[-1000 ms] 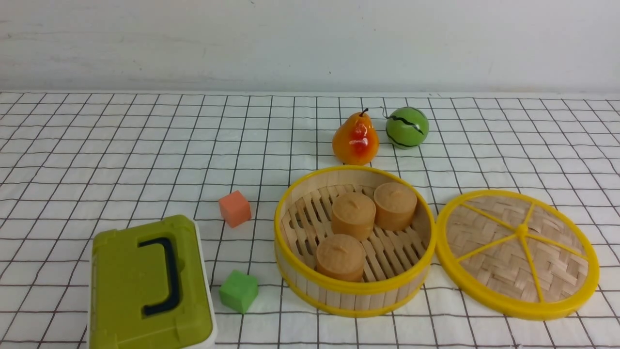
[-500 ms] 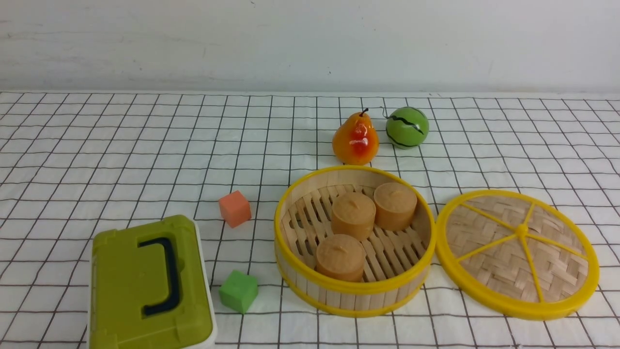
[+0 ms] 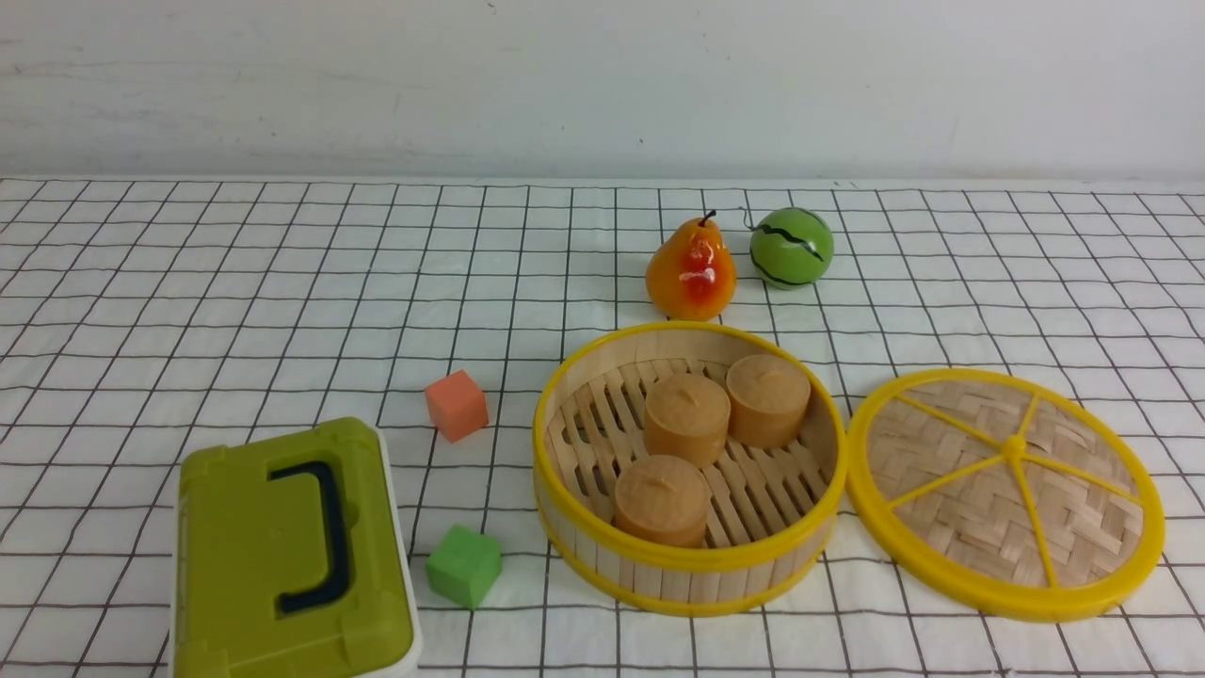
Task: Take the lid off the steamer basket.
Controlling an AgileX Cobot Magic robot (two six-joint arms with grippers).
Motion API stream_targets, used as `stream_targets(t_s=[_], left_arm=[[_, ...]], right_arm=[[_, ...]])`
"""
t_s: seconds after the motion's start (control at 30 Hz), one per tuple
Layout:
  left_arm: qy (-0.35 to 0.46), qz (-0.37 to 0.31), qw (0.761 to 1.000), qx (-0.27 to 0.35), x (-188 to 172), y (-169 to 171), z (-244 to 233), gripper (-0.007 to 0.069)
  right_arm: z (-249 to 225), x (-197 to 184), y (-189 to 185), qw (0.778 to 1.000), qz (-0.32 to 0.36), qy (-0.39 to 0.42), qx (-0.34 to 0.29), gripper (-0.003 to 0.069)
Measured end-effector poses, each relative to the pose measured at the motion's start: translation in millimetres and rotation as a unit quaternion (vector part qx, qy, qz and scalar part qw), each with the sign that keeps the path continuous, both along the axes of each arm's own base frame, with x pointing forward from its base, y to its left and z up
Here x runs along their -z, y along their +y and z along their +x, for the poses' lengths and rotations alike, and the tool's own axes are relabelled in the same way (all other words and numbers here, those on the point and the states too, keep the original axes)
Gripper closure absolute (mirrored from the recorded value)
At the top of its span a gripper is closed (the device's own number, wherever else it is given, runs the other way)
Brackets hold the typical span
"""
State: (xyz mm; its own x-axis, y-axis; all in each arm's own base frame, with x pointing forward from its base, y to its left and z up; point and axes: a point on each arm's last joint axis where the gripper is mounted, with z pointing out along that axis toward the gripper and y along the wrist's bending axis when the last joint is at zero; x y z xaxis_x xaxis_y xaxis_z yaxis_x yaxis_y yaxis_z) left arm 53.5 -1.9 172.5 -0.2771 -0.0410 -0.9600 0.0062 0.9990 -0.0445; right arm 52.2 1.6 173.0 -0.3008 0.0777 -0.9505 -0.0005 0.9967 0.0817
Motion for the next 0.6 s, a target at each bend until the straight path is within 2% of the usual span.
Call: stream_targets(t_s=[0.6], left_arm=[[0.0, 0.0, 1.0, 0.0, 0.0, 0.0, 0.0, 0.0386]], right_arm=[[0.0, 0.0, 0.0, 1.0, 0.0, 0.0, 0.0, 0.0634]])
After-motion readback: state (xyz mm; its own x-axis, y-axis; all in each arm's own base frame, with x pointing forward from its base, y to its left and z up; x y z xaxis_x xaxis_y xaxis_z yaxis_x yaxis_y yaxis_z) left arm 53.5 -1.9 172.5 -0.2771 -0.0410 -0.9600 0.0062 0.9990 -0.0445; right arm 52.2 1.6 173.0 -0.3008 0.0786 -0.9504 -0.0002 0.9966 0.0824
